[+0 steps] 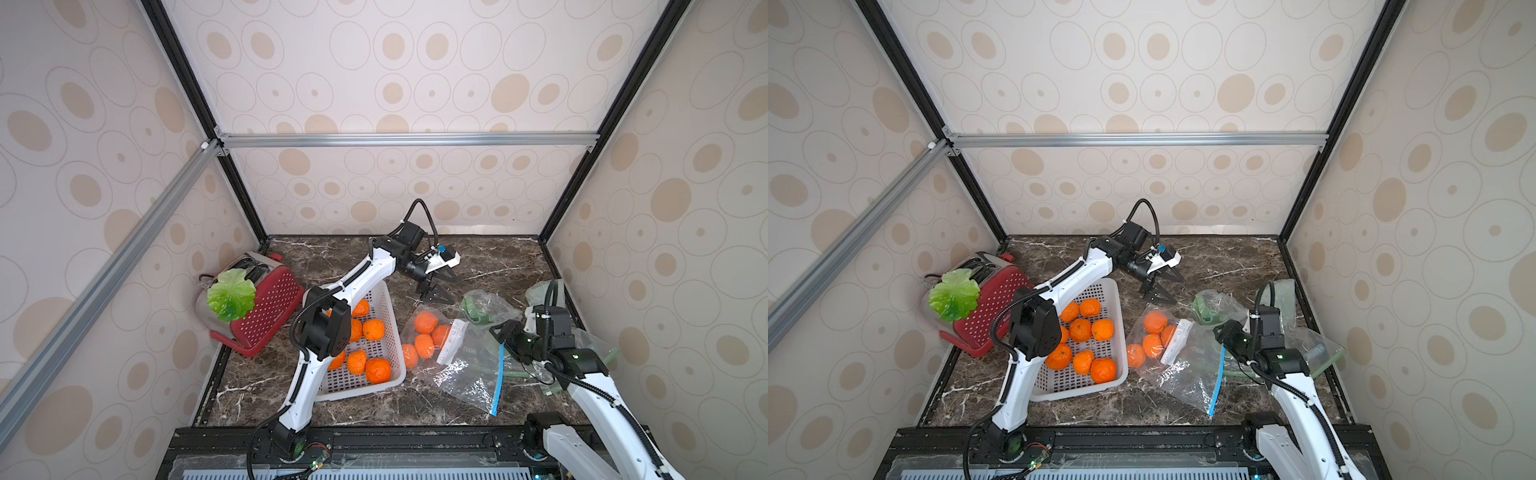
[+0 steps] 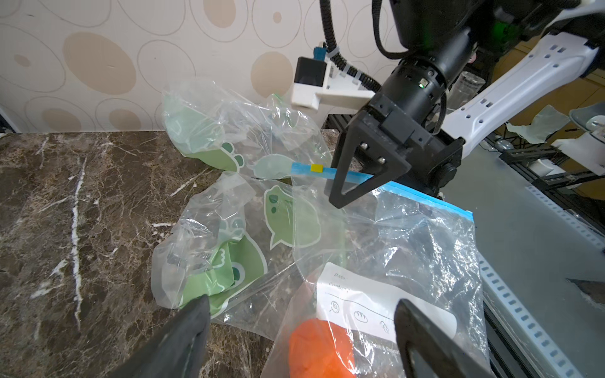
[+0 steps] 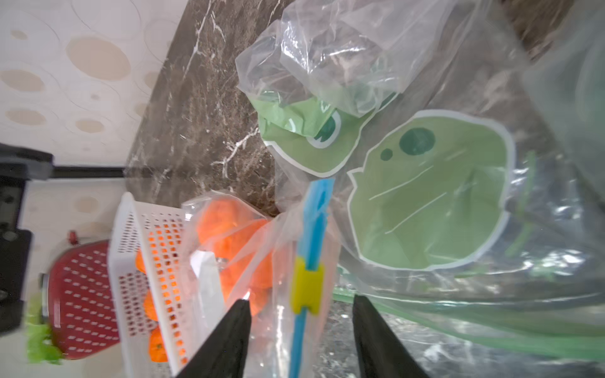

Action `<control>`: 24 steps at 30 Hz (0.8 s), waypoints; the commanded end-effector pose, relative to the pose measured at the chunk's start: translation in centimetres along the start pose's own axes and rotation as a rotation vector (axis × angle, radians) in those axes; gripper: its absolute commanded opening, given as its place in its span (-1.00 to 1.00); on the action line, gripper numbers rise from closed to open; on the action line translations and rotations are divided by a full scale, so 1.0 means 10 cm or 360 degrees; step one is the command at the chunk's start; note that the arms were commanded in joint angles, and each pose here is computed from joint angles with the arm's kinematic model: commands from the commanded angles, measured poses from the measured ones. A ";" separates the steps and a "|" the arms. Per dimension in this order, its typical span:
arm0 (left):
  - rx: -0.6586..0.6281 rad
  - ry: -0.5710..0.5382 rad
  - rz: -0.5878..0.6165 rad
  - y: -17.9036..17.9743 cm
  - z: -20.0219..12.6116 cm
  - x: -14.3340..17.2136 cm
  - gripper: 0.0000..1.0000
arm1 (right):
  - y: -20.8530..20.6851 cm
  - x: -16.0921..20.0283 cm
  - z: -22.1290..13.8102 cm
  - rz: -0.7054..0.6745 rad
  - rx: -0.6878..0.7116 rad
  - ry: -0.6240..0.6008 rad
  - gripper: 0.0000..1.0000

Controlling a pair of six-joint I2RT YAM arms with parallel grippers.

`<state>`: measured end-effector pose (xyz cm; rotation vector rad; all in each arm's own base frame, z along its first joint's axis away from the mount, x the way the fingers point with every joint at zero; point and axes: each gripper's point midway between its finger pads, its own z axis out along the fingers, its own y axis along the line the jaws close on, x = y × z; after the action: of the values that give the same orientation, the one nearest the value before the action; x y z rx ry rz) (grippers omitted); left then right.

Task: Open the zip-top bag and take out the orange
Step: Adjust the zipper food storage bag at the center of the board.

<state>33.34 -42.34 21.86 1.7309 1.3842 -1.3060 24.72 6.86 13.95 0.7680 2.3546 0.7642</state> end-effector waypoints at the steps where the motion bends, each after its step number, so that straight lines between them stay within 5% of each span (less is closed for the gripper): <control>1: -0.0017 0.0016 0.0078 -0.12 -0.03 -0.18 0.76 | 0.09 -0.10 0.03 -0.0050 -0.0088 -0.0079 -0.33; 5: -0.0022 0.0010 0.0107 -0.14 -0.04 -0.25 0.70 | 0.24 -0.31 -0.03 -0.0347 -0.0126 -0.0218 -0.99; 10: -0.0095 -0.0011 0.0171 -0.09 -0.12 -0.47 0.62 | 1.07 -0.63 -0.42 -0.1010 -0.0496 -0.0498 -1.00; 15: -0.0239 -0.0078 0.0270 -0.07 -0.43 -0.80 0.62 | 1.83 -0.55 -0.80 -0.1666 -0.0876 -0.0437 -1.00; 24: -0.0444 -0.0129 0.0420 -0.27 -0.87 -0.98 0.66 | 2.06 -0.27 -0.87 -0.2374 -0.1086 -0.0254 -1.00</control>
<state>33.67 -38.18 33.77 1.6065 1.2260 -1.0251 29.72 14.80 35.45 -0.8326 1.7140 0.6372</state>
